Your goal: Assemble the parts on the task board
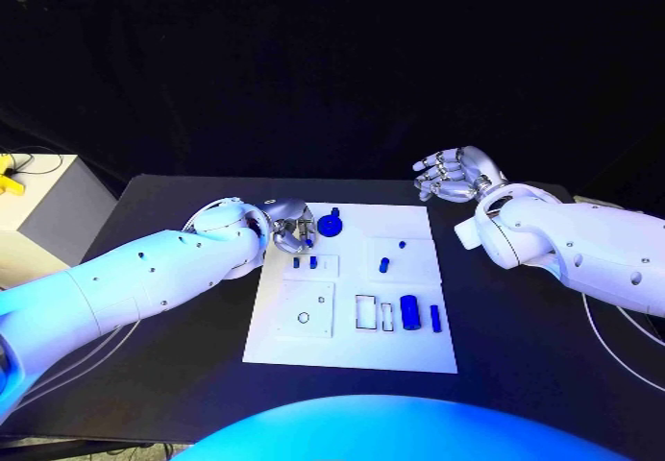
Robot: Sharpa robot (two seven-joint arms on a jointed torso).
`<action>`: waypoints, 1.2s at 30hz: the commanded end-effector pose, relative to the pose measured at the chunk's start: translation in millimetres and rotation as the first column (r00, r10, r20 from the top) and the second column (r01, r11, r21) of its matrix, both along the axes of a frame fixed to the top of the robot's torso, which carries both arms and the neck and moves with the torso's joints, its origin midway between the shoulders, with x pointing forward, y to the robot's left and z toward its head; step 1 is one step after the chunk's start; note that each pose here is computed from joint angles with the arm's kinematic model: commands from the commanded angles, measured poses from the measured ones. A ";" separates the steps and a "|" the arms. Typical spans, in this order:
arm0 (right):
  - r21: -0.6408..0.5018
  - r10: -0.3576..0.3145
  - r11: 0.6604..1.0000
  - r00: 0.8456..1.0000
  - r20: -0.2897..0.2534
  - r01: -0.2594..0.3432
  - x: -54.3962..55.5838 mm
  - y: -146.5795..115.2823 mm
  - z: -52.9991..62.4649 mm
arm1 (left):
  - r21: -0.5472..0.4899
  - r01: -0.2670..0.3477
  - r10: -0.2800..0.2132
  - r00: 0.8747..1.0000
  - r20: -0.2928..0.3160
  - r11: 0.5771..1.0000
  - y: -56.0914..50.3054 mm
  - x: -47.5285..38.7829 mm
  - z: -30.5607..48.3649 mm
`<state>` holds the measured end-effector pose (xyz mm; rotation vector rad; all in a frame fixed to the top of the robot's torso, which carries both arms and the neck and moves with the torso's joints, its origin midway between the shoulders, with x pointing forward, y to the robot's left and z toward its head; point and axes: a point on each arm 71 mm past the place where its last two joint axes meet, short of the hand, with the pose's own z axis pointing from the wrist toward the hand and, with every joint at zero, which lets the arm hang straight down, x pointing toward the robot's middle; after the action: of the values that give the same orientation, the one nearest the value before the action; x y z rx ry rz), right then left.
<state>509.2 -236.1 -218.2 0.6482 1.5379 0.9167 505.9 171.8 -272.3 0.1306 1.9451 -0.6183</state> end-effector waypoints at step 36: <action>0.001 0.018 1.000 1.000 0.004 -0.018 -0.7 1.1 0.4 | 0.026 0.016 -0.015 0.999 -0.031 1.000 -3.0 -3.2 -5.6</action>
<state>509.1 -236.6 -218.3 0.6487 1.5385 0.9162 503.9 170.4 -277.4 0.1437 1.9751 -0.6064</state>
